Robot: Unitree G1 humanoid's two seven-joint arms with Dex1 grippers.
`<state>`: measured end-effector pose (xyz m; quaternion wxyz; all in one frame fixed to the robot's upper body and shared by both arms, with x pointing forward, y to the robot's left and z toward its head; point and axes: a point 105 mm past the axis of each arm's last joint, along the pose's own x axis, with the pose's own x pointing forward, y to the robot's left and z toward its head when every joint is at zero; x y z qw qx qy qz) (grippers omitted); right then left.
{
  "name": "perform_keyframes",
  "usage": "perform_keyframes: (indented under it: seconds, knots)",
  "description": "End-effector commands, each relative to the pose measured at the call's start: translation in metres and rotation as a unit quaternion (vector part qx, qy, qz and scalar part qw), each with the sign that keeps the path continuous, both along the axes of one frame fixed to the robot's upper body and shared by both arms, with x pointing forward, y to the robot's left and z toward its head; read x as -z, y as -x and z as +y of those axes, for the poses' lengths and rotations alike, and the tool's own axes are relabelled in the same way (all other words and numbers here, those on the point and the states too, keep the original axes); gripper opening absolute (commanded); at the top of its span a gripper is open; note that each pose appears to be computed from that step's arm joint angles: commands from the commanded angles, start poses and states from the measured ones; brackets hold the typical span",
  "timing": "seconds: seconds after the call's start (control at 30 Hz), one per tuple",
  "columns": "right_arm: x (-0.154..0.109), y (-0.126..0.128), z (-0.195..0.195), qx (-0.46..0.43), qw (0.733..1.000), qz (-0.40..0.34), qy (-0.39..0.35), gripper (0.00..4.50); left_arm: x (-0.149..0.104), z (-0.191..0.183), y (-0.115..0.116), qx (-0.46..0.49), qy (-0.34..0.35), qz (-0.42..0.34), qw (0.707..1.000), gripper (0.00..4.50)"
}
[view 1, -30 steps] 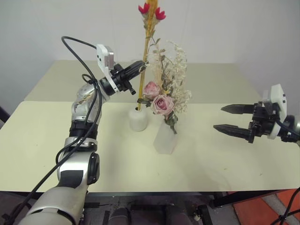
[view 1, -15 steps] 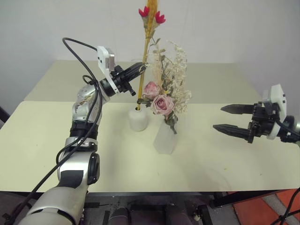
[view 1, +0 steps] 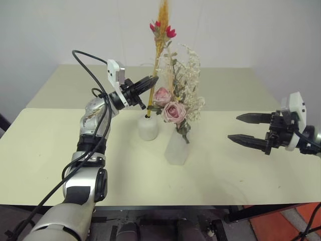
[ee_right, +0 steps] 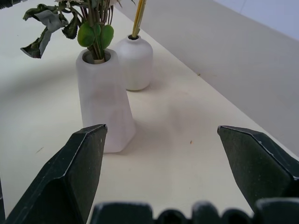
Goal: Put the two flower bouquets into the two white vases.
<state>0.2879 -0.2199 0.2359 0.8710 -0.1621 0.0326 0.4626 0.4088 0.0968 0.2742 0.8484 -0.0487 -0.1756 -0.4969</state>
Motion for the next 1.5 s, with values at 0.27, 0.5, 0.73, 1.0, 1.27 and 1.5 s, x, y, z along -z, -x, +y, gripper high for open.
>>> perform_keyframes:
  seconds: [0.27, 0.5, 0.73, 1.0, 1.27, 1.5]
  knots:
    - [-0.014, 0.003, -0.001, 0.005, 0.999, -0.033, 0.0, 4.5, -0.002, 0.003, 0.003, -0.012, -0.006, -0.015, 1.0, 0.06]
    - [-0.014, 0.004, -0.002, 0.006, 0.999, -0.034, 0.0, 4.5, 0.009, 0.004, 0.003, -0.003, -0.016, 0.015, 1.0, 0.47]
    - [-0.014, 0.005, -0.004, 0.008, 0.999, -0.034, 0.002, 4.5, 0.018, 0.024, 0.016, 0.008, -0.038, 0.039, 0.998, 2.55]
    - [-0.009, 0.004, -0.007, 0.008, 1.0, -0.024, 0.004, 4.5, 0.027, 0.094, 0.071, -0.032, -0.125, 0.037, 0.991, 4.47]
    - [-0.006, 0.001, -0.013, 0.015, 1.0, -0.018, -0.003, 4.5, 0.022, 0.134, 0.135, 0.019, -0.243, 0.064, 0.968, 4.47]
    - [-0.008, 0.002, -0.016, 0.02, 1.0, -0.017, -0.006, 4.5, 0.024, 0.14, 0.153, 0.027, -0.288, 0.069, 0.955, 4.47]
